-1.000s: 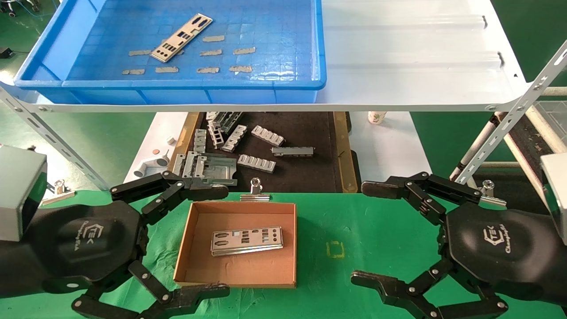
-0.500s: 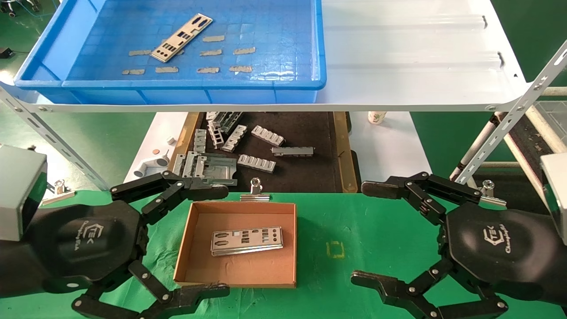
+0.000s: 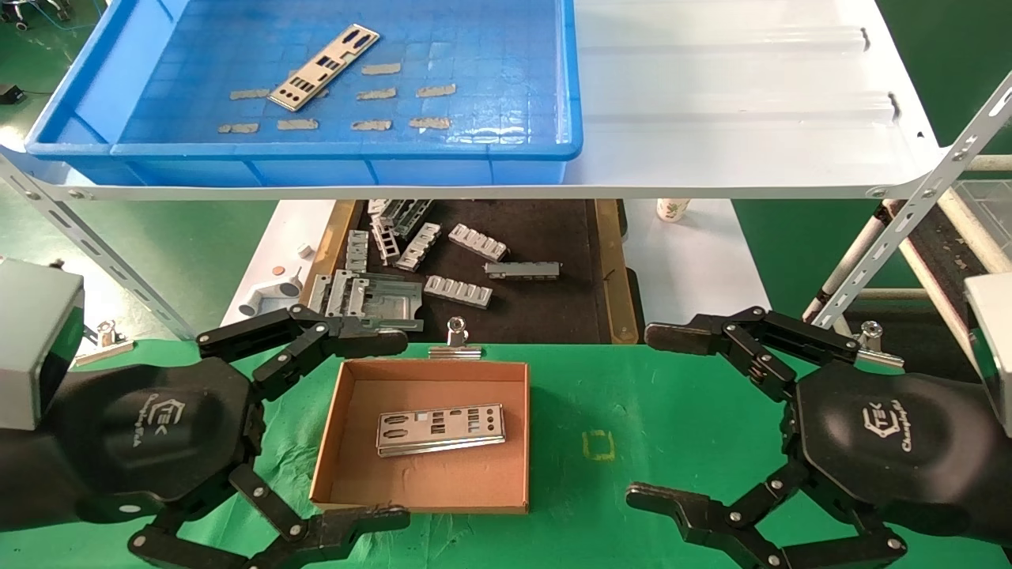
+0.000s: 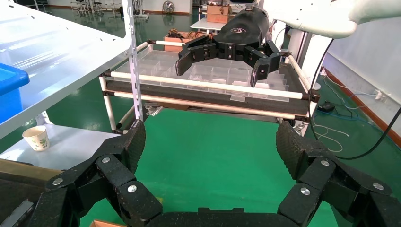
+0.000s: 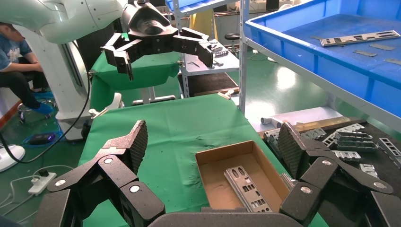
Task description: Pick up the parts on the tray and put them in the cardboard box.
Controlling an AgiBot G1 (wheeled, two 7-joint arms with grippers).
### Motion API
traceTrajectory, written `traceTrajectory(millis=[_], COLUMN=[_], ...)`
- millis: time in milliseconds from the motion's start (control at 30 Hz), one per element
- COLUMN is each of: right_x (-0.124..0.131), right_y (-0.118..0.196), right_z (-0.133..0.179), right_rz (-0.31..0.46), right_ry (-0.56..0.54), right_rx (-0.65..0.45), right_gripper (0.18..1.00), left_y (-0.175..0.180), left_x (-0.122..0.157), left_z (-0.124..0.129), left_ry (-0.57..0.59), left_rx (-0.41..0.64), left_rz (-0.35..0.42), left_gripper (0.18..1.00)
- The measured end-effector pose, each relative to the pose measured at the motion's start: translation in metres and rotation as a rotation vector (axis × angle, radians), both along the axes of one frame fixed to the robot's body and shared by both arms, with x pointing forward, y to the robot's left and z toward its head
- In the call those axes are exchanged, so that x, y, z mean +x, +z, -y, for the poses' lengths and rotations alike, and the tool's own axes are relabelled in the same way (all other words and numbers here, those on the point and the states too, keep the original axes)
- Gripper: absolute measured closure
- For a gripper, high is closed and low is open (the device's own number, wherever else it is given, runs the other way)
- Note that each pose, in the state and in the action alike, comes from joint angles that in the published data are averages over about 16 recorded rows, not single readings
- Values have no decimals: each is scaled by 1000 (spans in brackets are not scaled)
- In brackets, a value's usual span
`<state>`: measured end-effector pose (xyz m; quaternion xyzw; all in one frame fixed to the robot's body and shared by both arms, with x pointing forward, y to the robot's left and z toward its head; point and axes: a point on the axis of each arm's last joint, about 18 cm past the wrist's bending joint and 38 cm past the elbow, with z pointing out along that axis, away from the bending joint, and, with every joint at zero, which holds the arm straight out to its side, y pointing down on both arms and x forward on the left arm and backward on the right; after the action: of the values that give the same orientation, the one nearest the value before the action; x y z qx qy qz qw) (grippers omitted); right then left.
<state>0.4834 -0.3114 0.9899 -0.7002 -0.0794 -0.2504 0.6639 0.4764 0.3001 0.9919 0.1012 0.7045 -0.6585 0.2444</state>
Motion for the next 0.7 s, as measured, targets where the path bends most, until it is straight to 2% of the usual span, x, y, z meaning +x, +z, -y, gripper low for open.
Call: traceTrajectory(millis=[700], right_x=[0], right_y=[0], right_z=[0], right_rz=[0], right_ry=[0], right_rx=[0], right_gripper=[178], left_y=[0], left_x=[0], left_z=[0], left_ry=[0], left_rx=[0], left_rz=[0], left_gripper=[184])
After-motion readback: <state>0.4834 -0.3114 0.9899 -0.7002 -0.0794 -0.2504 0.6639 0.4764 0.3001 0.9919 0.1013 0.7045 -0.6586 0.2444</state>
